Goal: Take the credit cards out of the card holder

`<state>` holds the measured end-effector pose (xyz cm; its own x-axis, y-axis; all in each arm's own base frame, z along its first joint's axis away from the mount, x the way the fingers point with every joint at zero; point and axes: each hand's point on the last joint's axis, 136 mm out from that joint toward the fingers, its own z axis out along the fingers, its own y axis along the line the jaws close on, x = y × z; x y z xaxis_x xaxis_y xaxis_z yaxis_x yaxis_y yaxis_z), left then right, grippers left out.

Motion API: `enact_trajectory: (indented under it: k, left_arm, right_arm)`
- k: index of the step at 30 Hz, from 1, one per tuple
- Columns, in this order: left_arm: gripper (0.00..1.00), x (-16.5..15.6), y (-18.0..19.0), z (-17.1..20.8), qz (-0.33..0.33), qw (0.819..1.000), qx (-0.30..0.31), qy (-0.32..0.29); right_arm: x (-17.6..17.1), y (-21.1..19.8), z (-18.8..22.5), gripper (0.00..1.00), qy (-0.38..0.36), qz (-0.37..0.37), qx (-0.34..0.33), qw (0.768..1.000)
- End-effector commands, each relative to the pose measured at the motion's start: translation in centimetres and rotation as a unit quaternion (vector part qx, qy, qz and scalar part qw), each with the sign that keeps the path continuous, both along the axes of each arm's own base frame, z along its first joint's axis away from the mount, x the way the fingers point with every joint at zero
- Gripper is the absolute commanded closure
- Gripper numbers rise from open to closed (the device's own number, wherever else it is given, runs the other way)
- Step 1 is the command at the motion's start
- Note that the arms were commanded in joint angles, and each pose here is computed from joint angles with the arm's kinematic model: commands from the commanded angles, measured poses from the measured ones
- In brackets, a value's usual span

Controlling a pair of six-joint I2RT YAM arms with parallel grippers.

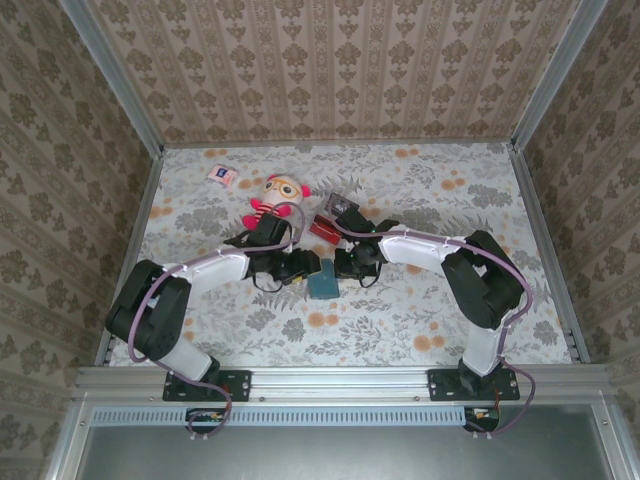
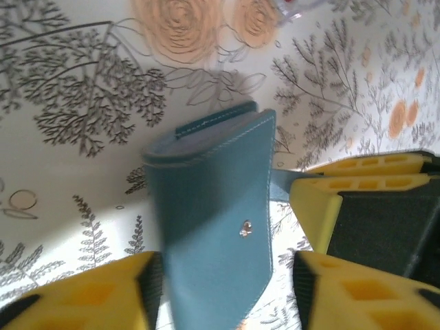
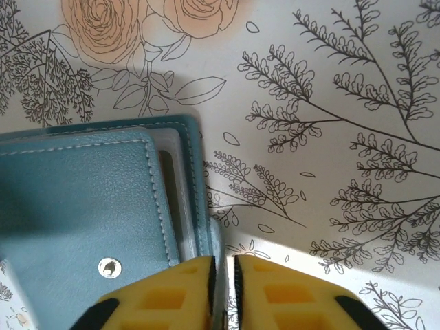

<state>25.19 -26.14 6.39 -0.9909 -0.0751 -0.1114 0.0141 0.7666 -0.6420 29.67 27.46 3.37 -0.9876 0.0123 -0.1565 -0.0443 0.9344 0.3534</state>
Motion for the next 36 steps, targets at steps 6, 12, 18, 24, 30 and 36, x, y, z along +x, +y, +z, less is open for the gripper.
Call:
enact_trajectory:
  k: [6,12,18,24,30,36]
  left_arm:
    - [0.07,1.8,3.8,1.9,0.044,0.995,0.075,-0.037]
    - [0.00,3.4,7.8,3.2,0.111,0.986,0.113,-0.059]
    - [0.00,4.0,9.5,4.1,0.141,0.982,0.112,-0.064]
    - [0.00,3.8,10.1,4.5,0.148,0.980,0.107,-0.075]
    - [0.00,3.5,10.3,4.8,0.150,0.980,0.099,-0.080]
    - [0.00,3.4,9.9,4.6,0.145,0.983,0.089,-0.075]
  right_arm:
    - [0.6,0.4,3.0,0.93,-0.041,0.026,0.021,0.999]
    - [0.0,2.0,6.9,0.95,-0.064,0.071,0.070,0.993]
    - [-0.6,4.8,9.7,0.95,-0.072,0.095,0.134,0.984]
    - [-0.6,6.5,10.2,0.95,-0.068,0.107,0.152,0.980]
    - [-0.3,7.5,9.7,0.95,-0.054,0.109,0.168,0.978]
    - [0.5,5.3,8.2,0.95,-0.056,0.080,0.117,0.988]
